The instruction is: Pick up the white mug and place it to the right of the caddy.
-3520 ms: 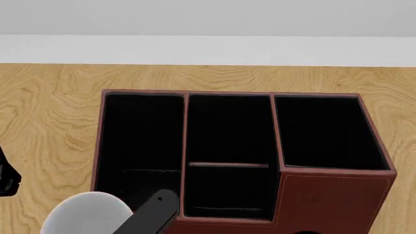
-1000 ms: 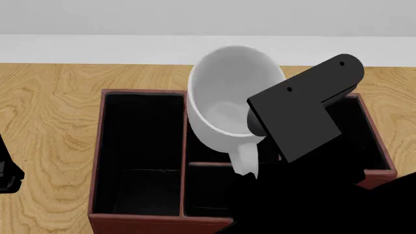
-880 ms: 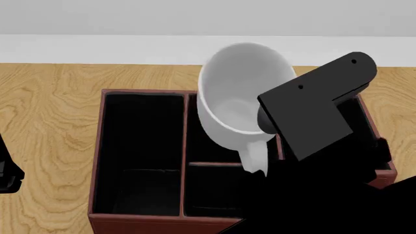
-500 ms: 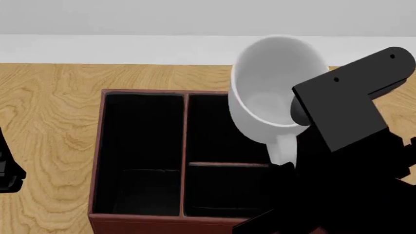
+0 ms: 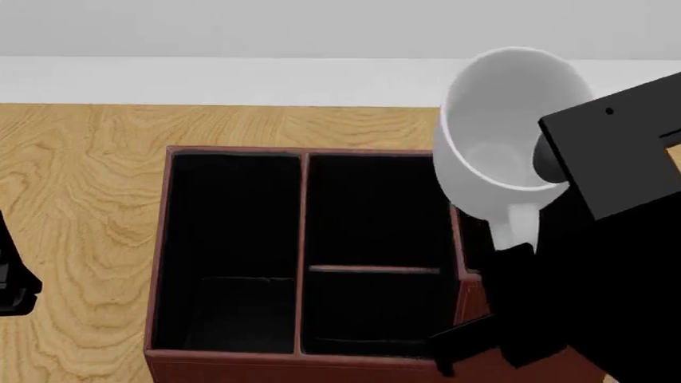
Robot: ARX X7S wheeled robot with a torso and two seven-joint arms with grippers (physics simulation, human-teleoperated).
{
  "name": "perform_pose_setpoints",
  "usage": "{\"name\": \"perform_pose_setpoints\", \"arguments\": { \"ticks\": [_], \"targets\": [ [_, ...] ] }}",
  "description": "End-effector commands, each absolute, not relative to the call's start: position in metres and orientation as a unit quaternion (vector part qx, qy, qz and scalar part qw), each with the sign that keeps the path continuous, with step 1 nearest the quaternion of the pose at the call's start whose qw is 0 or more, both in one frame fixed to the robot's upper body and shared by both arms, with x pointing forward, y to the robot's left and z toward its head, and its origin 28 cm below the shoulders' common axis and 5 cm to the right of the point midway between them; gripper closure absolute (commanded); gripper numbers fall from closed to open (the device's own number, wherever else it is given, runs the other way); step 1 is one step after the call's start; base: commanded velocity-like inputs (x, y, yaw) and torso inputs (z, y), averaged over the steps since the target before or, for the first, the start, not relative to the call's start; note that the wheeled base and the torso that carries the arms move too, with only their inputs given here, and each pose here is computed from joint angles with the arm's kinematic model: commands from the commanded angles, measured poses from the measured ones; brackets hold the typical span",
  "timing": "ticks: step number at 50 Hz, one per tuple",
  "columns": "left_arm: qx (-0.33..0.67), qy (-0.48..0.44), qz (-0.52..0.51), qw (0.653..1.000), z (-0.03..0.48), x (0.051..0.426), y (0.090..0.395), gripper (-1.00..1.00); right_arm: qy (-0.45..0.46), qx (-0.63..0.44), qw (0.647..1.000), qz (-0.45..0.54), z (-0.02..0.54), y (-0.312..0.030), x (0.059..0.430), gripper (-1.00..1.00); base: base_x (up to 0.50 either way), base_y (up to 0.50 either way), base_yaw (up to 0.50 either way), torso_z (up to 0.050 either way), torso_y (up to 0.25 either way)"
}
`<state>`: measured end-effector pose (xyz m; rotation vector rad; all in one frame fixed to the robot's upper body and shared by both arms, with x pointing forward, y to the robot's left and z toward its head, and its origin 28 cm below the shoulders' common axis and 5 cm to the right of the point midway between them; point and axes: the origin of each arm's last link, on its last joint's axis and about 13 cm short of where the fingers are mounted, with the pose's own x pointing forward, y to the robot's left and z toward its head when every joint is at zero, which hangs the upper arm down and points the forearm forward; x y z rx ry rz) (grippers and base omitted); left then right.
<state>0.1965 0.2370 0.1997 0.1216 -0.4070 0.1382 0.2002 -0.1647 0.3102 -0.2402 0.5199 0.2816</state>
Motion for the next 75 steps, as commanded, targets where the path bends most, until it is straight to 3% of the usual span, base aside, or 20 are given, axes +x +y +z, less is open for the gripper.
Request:
{"name": "perform_pose_setpoints", "arguments": {
  "ticks": [1,75],
  "targets": [
    [0.055,-0.202,0.067,0.975,0.199,0.197,0.238,-1.0,0.25,-0.118,0.956,0.101,0.312,-0.177,0.208,1.0,0.0,0.0,0.0,0.0,0.0],
    [0.063,-0.201,0.062,0.976,0.201,0.197,0.234,-1.0,0.27,-0.096,0.956,-0.064,0.294,-0.24,0.232,1.0,0.0,0.0,0.0,0.0,0.001]
  ]
}}
